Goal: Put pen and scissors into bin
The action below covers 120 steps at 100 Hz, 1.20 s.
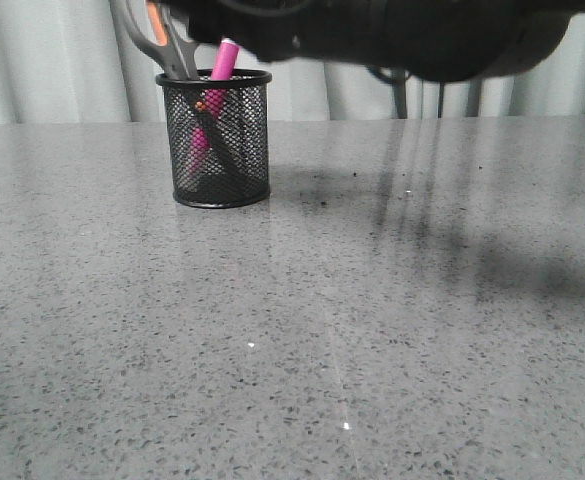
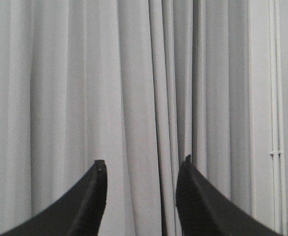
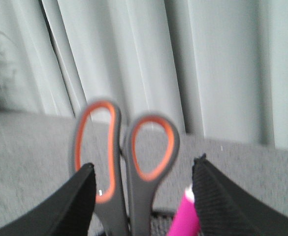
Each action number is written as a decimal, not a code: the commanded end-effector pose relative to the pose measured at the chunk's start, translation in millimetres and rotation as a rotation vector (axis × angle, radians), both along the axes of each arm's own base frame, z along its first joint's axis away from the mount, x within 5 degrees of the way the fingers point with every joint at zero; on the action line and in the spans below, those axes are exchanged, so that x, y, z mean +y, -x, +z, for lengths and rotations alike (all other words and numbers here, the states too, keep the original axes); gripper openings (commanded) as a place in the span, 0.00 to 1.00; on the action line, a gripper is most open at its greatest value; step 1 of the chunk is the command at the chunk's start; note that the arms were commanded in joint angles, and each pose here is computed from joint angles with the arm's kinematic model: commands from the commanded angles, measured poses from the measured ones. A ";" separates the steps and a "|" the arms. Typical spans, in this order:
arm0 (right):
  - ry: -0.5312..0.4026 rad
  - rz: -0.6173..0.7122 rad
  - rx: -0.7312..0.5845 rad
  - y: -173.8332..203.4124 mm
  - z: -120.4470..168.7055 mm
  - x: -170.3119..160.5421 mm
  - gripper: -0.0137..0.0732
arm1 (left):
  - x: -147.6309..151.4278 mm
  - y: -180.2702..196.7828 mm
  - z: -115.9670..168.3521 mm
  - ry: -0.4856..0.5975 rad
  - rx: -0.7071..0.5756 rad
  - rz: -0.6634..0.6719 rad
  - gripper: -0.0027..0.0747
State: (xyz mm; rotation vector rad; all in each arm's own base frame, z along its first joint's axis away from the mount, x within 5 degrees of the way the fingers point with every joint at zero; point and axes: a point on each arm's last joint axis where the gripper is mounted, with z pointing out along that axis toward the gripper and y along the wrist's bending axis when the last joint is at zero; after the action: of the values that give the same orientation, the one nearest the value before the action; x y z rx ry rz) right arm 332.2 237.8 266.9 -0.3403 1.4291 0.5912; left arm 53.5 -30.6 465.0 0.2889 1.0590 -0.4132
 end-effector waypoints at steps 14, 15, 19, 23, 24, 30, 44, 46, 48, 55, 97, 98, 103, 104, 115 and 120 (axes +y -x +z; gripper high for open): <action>-0.118 0.009 -0.203 34.3 96.2 -25.0 0.20 | 6.5 -4.4 -6.2 0.035 0.042 0.068 0.22; -0.119 0.009 -0.205 37.4 101.3 -27.2 0.16 | 7.9 -4.3 -7.1 0.042 0.047 0.079 0.19; -0.081 0.013 -0.153 44.5 108.8 -32.0 0.07 | 10.4 -5.9 -14.1 0.051 0.070 0.107 0.11; -0.038 0.017 -0.094 54.9 118.2 -39.1 0.08 | 14.4 -5.5 -20.7 0.067 0.089 0.138 0.04; -0.030 0.017 -0.083 56.8 119.7 -40.4 0.08 | 15.7 -5.3 -23.6 0.071 0.097 0.148 0.02; 0.053 0.019 0.025 74.6 130.1 -54.3 0.08 | 20.9 -4.2 -35.5 0.099 0.131 0.182 0.01; 0.277 0.005 0.132 123.2 141.7 -91.4 0.08 | 27.3 -0.2 -68.7 0.153 0.210 0.198 0.01; 0.286 0.001 0.119 131.7 142.9 -97.9 0.08 | 27.4 0.5 -73.6 0.155 0.218 0.194 0.01; 0.295 -0.004 0.108 140.8 143.5 -104.8 0.08 | 27.3 1.1 -78.3 0.160 0.227 0.187 0.01; 0.306 -0.019 0.074 172.9 142.5 -129.0 0.08 | 26.1 3.1 -92.9 0.156 0.242 0.162 0.01; 0.328 -0.146 0.046 313.7 74.5 -242.7 0.08 | 6.4 -3.1 -153.0 0.039 0.327 0.019 0.01; 0.328 -0.147 0.049 314.8 73.6 -243.7 0.08 | 6.4 -3.1 -153.0 0.039 0.327 0.019 0.01; 0.313 -0.153 0.035 321.5 71.1 -248.8 0.08 | 6.0 -2.9 -152.9 0.038 0.325 0.014 0.01; 0.306 -0.154 0.027 323.3 71.2 -250.1 0.08 | 6.0 -2.9 -152.9 0.038 0.325 0.014 0.01; 0.268 -0.171 -0.046 333.2 73.3 -257.7 0.08 | 6.0 -2.9 -152.9 0.038 0.325 0.014 0.01; 0.252 -0.172 -0.069 336.3 74.1 -259.7 0.08 | 6.0 -2.9 -152.9 0.038 0.325 0.014 0.01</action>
State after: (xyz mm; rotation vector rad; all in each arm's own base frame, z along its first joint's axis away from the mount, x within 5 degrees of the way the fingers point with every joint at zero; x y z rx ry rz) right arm 1.4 -17.7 327.0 -0.4547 1.5791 0.2678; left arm 58.8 -21.3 303.2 0.1741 1.3929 -0.4084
